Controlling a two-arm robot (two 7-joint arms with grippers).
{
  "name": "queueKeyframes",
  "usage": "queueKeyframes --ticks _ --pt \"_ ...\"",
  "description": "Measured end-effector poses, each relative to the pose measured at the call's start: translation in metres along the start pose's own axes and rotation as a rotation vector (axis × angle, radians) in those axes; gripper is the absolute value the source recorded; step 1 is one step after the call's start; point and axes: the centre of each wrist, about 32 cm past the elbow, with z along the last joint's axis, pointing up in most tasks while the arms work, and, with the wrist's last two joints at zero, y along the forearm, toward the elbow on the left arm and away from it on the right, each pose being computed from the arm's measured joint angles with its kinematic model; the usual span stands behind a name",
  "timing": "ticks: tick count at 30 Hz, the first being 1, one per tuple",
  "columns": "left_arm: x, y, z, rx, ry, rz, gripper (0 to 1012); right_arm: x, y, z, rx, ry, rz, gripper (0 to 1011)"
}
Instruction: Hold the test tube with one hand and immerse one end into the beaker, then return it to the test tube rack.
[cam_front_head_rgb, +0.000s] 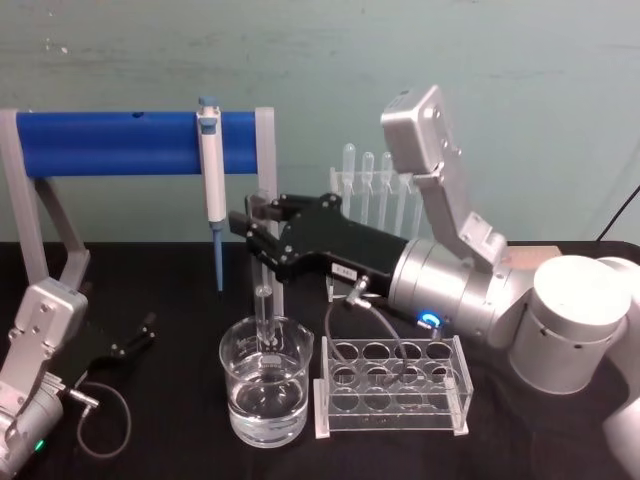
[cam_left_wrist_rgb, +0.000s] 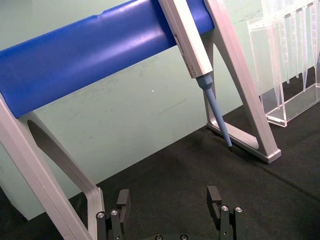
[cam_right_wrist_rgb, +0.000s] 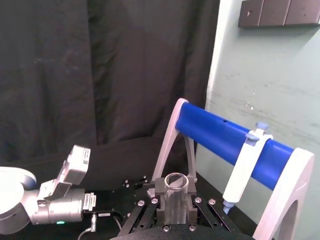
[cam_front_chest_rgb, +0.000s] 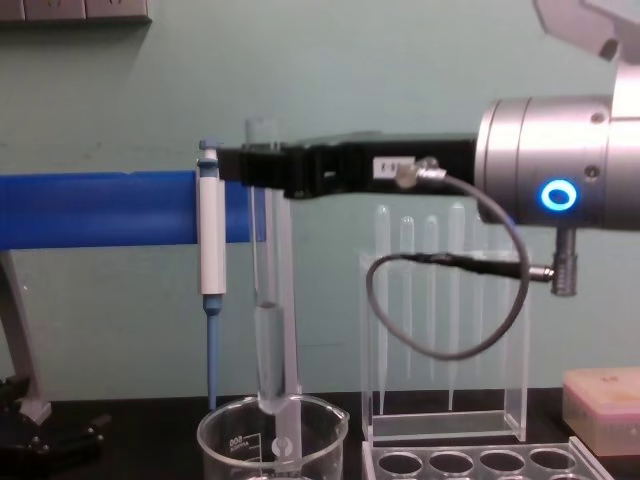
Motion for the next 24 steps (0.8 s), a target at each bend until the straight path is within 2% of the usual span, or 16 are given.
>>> queueKeyframes --ticks 17,24 --pt "0.0000 0.0000 0.0000 0.000 0.000 0.000 1000 -0.009 0.004 -0.035 -0.035 0.025 -0.006 224" --pt "0.0000 0.0000 0.0000 0.000 0.000 0.000 1000 -0.010 0.005 -0.046 -0.041 0.034 -0.015 225"
